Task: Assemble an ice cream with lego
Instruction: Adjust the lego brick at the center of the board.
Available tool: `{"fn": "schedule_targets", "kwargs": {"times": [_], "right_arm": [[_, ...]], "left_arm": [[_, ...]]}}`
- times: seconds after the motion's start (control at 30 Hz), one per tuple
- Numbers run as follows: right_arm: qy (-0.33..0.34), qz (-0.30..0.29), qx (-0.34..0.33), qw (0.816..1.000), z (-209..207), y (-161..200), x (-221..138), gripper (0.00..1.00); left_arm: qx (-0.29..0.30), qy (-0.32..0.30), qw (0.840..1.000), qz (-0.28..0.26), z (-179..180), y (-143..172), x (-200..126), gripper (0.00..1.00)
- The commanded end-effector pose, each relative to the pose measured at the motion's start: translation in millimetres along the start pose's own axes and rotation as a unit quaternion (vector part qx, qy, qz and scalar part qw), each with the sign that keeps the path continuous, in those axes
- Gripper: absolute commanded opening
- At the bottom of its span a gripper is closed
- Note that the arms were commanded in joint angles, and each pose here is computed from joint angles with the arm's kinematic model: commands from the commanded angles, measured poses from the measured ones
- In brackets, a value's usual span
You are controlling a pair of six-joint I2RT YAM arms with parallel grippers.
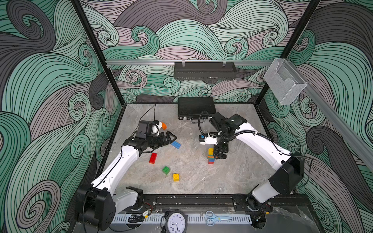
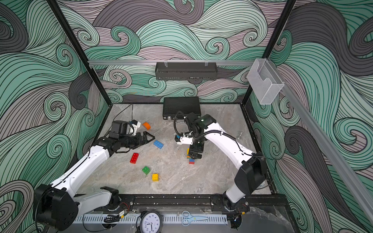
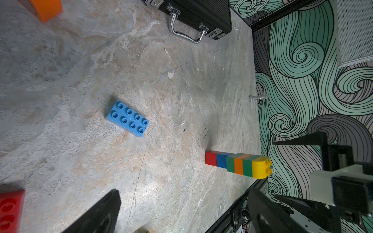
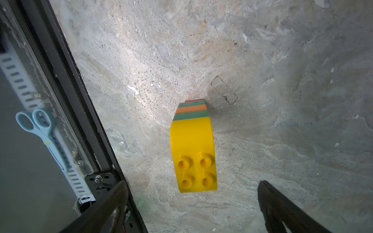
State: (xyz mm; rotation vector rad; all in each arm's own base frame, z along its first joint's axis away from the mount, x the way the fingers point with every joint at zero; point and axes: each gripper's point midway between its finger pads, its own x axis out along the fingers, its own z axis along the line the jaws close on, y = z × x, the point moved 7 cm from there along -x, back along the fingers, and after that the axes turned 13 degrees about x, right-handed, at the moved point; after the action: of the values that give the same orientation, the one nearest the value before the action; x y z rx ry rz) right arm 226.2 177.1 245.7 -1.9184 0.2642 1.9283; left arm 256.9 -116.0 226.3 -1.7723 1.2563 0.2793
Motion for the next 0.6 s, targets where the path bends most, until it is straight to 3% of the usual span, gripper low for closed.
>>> {"fn": "schedule_targets", "kwargs": {"times": [0.0, 0.13, 0.23, 0.43, 0.57], "right_arm": [[0.003, -0.015, 0.085, 0.996, 8, 9, -11, 0.99], [0.095, -0.059, 0.129, 0.985, 19, 16, -22, 0.99], [0.163, -0.130, 0.198, 0.958, 19, 20, -41, 0.99], [0.218, -0.176, 0.257, 0.925, 30, 24, -49, 0.99], [0.209, -0.216, 0.304, 0.904, 35, 24, -47, 0.99]], "left_arm": [[0.015, 0.001, 1.000, -0.020, -8, -9, -12, 0.98], [0.020, 0.003, 1.000, -0.022, -9, -9, -13, 0.98], [0.023, 0.005, 0.999, -0.023, -10, -9, -14, 0.99], [0.029, 0.012, 0.999, -0.022, -12, -9, -14, 0.99], [0.033, 0.013, 0.999, -0.021, -12, -9, -15, 0.99]]}}
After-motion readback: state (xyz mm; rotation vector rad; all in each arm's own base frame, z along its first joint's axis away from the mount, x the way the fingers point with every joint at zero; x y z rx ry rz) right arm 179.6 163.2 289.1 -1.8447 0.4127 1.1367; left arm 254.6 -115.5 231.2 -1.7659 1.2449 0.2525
